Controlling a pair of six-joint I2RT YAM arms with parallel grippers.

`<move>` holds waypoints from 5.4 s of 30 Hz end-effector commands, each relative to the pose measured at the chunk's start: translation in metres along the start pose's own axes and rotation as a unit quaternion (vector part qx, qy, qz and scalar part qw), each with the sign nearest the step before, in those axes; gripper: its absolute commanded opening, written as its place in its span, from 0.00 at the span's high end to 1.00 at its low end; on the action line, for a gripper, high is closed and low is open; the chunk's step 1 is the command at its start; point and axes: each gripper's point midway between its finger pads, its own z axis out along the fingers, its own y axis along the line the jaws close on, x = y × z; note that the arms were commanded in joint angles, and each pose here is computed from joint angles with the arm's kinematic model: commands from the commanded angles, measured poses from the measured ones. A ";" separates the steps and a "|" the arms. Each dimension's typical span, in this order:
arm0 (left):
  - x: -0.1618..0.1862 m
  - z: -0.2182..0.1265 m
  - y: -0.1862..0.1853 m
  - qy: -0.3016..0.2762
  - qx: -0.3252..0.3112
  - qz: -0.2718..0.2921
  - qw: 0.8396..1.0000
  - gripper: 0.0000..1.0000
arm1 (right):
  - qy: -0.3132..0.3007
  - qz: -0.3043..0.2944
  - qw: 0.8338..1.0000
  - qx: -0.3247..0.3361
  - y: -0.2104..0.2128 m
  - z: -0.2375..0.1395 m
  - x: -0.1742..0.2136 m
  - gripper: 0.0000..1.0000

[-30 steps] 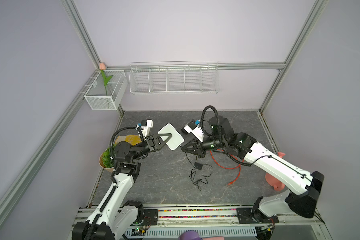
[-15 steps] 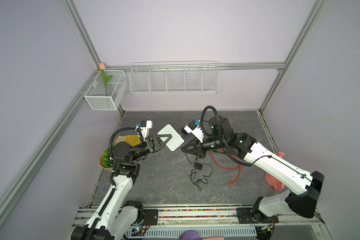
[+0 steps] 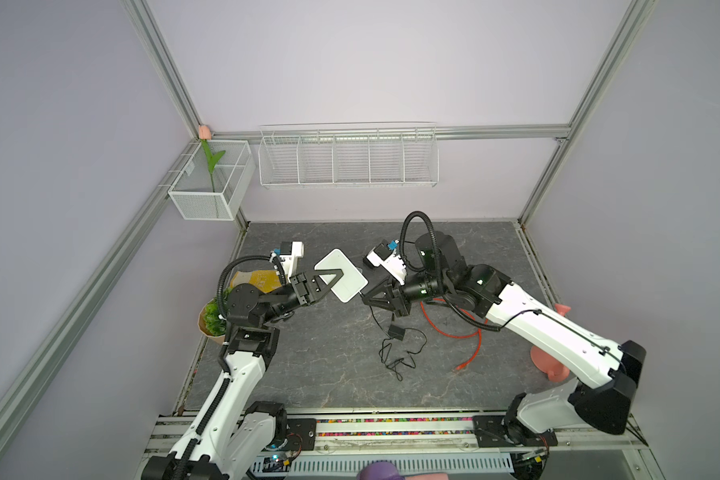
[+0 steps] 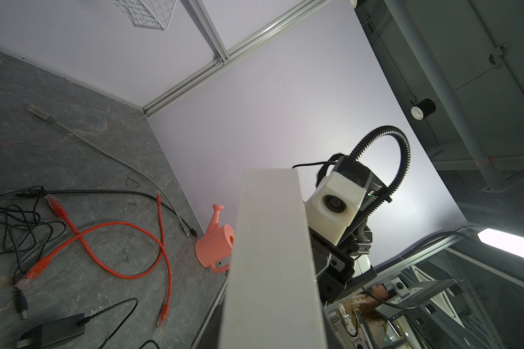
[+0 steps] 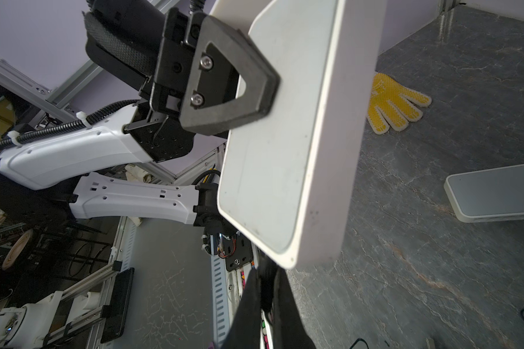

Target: Insert the plug into the switch port

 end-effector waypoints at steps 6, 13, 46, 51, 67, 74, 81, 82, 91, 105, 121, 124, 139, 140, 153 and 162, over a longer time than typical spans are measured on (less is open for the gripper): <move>0.005 0.002 -0.014 0.022 0.017 0.026 0.999 1.00 | -0.031 -0.028 0.999 -0.008 0.006 0.000 -0.023 0.93; 0.008 0.001 -0.016 0.029 0.019 0.039 0.999 1.00 | -0.030 -0.026 0.999 -0.006 0.003 0.002 -0.023 0.93; 0.076 0.001 -0.018 0.113 0.026 0.048 0.992 1.00 | -0.063 -0.053 0.997 0.008 0.003 -0.009 -0.040 0.94; 0.084 -0.004 -0.024 0.122 0.028 0.058 0.990 1.00 | -0.064 -0.055 0.996 0.008 0.002 -0.010 -0.042 0.94; 0.104 -0.002 -0.018 0.149 0.030 0.045 0.987 1.00 | -0.070 -0.059 0.996 -0.001 0.003 -0.006 -0.050 0.94; 0.111 -0.005 -0.017 0.156 0.030 0.039 0.986 1.00 | -0.070 -0.062 0.996 0.007 -0.001 -0.005 -0.051 0.94; 0.115 -0.007 -0.018 0.158 0.035 0.034 0.986 1.00 | -0.071 -0.067 0.995 0.008 -0.003 -0.006 -0.053 0.94; 0.116 -0.008 -0.019 0.159 0.037 0.033 0.986 1.00 | -0.071 -0.069 0.995 0.009 -0.004 -0.006 -0.054 0.94; 0.125 -0.005 -0.021 0.170 0.045 0.029 0.984 1.00 | -0.078 -0.076 0.994 0.007 -0.002 -0.007 -0.059 0.93; 0.120 -0.006 -0.014 0.164 0.006 0.050 0.985 1.00 | -0.075 -0.084 0.994 0.016 0.000 -0.014 -0.055 0.92; 0.068 0.000 -0.007 0.095 -0.009 0.054 0.994 1.00 | -0.043 -0.082 0.991 0.101 -0.012 -0.046 -0.005 0.32; 0.065 0.003 -0.001 0.096 -0.012 0.045 0.994 1.00 | -0.049 -0.069 0.986 0.146 -0.021 -0.061 0.004 0.33; 0.032 -0.042 0.189 -0.086 -0.307 -0.022 0.948 1.00 | 0.154 0.082 0.914 0.368 -0.148 -0.036 0.146 0.40; 0.033 -0.046 0.196 -0.099 -0.312 -0.021 0.945 1.00 | 0.167 0.079 0.912 0.367 -0.153 -0.030 0.153 0.40; 0.056 -0.079 0.269 -0.140 -0.363 -0.049 0.920 1.00 | 0.290 0.054 0.894 0.338 -0.199 0.030 0.193 0.42; 0.061 -0.095 0.288 -0.151 -0.359 -0.077 0.918 1.00 | 0.350 0.063 0.881 0.312 -0.208 0.049 0.224 0.40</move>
